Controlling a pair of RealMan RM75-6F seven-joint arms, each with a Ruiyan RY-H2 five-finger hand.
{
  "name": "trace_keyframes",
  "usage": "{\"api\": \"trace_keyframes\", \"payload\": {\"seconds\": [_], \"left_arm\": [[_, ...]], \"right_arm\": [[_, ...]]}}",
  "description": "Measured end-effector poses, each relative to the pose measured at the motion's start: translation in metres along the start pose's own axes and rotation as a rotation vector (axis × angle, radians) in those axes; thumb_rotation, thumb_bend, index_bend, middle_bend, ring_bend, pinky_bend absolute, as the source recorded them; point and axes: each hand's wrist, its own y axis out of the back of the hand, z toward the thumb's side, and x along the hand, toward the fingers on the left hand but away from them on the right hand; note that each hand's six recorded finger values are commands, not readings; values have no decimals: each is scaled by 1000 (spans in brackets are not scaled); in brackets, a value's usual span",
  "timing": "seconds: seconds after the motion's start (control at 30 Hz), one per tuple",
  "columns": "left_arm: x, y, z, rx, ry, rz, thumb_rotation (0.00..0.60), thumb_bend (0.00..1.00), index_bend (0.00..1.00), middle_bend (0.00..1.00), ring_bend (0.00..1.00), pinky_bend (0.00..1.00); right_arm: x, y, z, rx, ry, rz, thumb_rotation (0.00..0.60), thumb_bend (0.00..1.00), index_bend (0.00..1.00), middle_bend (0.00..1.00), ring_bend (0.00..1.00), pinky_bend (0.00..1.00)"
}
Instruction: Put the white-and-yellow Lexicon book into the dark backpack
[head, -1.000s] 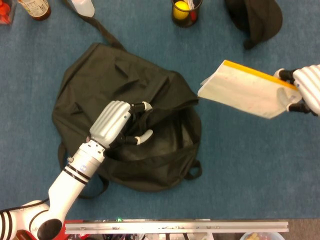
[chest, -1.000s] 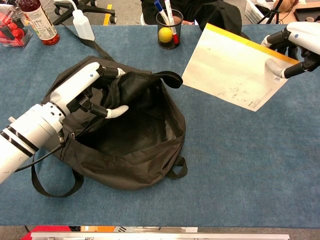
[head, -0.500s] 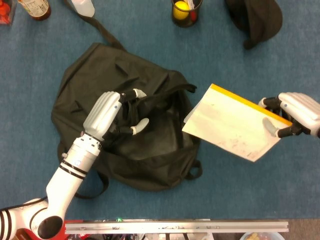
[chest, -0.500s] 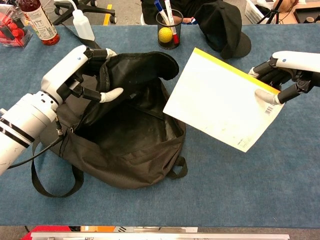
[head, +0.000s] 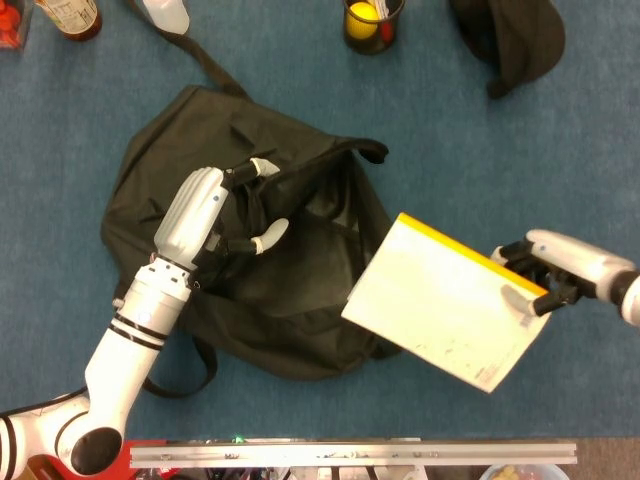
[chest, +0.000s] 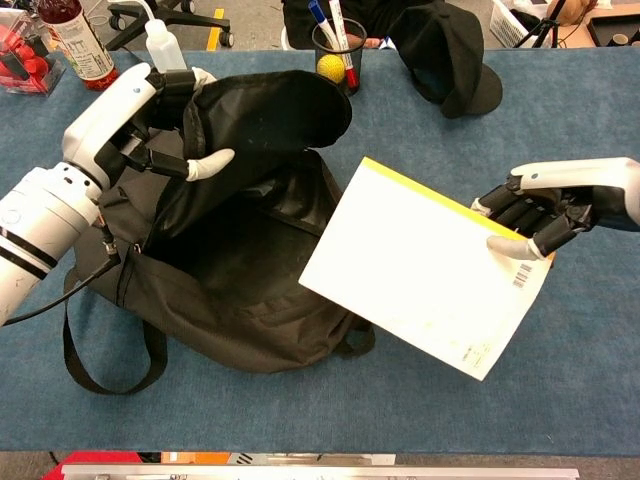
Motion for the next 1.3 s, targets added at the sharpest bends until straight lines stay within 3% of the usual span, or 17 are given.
{"api": "trace_keyframes", "payload": {"seconds": [0.23,0.47,0.9,1.3], "left_arm": [[-9,0,7,0,-38,-3,600,267,435,516,541,642],[-17,0,9,5,-58,-15,600,267,436,516,541,594],[-20,2,9,10,-60,-20,600,267,436,516,541,594],[-23,-4,13,17,-69,-39,600,268,436,514,541,594]], "right_arm": [[-26,-8,14,-145,-8,80,600,477,902,725,634,691],[-52,-4,23,-268,-27,109,600,477,902,725,635,691],[-99,4,23,-430,-82,86,600,478,904,725,636,692],[-133,-3,49,-519,-77,36,600,478,908,725,637,692]]}}
